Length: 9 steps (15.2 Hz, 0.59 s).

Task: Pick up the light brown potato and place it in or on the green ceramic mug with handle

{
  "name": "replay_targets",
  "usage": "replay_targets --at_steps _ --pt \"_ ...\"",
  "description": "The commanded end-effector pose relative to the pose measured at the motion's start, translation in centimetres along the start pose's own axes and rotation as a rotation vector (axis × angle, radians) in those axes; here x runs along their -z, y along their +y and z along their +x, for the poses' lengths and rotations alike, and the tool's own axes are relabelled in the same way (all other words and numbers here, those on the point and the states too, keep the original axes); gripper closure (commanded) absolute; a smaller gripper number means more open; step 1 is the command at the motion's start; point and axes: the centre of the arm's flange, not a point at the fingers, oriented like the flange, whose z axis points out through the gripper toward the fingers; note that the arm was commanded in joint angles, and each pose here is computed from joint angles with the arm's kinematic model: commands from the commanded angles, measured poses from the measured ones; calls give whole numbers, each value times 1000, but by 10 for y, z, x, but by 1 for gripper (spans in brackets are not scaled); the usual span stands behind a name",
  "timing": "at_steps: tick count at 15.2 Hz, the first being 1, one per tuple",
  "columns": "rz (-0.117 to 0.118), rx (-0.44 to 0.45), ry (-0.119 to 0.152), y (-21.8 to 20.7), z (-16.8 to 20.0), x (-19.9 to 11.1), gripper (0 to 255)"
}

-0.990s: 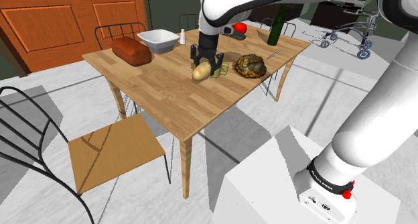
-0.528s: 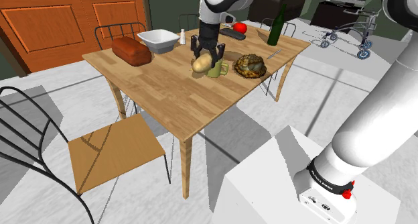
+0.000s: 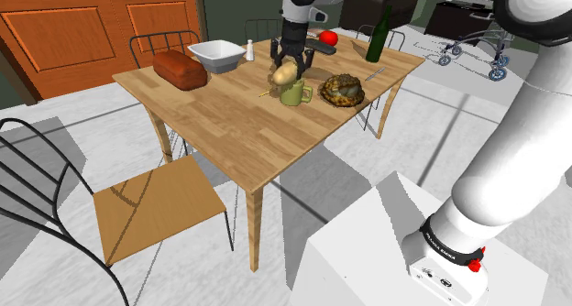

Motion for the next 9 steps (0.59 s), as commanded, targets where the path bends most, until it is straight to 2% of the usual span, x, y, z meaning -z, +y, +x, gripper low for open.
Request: replay_targets --at_steps 1,9 --pt "0 1 0 -5 25 0 255" --pt "0 1 0 -26 129 3 255"
